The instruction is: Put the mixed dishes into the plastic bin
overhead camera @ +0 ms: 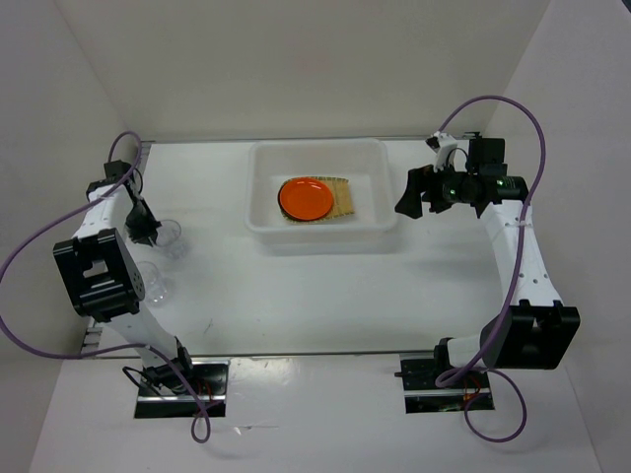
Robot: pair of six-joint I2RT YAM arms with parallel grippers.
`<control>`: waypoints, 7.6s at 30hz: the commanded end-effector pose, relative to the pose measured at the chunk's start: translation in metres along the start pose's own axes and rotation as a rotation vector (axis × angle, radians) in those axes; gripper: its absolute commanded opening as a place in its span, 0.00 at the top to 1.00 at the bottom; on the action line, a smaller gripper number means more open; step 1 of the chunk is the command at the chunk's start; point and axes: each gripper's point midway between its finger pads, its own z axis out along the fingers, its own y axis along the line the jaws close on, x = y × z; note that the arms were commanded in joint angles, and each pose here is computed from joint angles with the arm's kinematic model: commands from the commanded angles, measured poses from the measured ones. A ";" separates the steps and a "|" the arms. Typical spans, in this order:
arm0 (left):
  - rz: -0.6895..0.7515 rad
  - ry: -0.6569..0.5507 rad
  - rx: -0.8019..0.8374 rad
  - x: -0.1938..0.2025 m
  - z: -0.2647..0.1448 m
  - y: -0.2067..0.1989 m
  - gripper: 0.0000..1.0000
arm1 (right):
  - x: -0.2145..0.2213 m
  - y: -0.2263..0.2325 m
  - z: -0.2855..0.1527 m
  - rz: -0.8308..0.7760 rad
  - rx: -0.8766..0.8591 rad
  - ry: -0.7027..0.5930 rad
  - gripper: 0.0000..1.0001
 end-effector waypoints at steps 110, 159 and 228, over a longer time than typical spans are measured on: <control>0.135 -0.614 0.290 -0.075 -0.273 -0.246 0.16 | 0.010 0.006 -0.017 -0.009 -0.007 -0.034 0.01; -0.118 -0.003 0.088 0.060 -0.050 0.001 0.19 | 0.029 0.012 -0.008 0.054 -0.086 -0.008 0.01; 0.699 -0.144 0.478 0.075 -0.172 -0.303 1.00 | 0.021 -0.005 -0.011 0.040 -0.025 -0.009 0.01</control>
